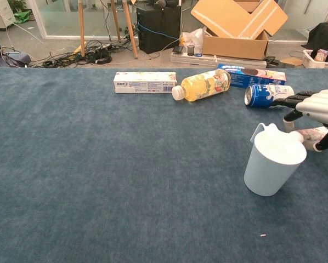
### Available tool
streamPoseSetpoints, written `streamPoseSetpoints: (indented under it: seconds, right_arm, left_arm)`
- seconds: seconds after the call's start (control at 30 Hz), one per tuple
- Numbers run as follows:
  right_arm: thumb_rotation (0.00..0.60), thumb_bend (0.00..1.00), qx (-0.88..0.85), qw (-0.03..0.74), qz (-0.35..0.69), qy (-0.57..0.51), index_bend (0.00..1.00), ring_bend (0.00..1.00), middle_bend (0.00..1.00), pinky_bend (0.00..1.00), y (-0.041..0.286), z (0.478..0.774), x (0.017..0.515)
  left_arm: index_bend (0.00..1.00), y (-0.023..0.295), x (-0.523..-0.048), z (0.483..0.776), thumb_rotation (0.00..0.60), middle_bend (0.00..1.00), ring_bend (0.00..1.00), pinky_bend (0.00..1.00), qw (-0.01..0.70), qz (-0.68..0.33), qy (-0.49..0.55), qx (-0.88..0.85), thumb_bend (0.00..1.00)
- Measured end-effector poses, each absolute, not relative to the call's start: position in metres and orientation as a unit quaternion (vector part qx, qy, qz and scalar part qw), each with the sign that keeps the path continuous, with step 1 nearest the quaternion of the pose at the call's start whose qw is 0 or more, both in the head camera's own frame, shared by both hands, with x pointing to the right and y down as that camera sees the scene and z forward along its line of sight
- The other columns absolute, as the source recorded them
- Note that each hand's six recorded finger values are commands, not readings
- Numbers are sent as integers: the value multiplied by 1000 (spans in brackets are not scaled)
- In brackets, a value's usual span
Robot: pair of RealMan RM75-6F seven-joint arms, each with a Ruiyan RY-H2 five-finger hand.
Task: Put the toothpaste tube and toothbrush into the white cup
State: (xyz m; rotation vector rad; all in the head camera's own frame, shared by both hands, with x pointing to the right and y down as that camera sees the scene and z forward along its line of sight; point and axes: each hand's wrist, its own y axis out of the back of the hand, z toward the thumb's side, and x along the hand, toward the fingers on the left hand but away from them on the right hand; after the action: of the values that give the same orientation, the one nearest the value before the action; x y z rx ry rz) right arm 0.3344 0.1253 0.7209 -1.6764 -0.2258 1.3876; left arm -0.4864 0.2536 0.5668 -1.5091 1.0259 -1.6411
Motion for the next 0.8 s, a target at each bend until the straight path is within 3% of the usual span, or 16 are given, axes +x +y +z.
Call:
streamPoseSetpoints:
  seconds: [0.8]
  right_arm:
    - [600,298,-677,479,518,-209,649,0,0,64,100,635,342]
  left_arm:
    - [699,254,-486,568,600,439,386,349,339,-632,391,-577,0]
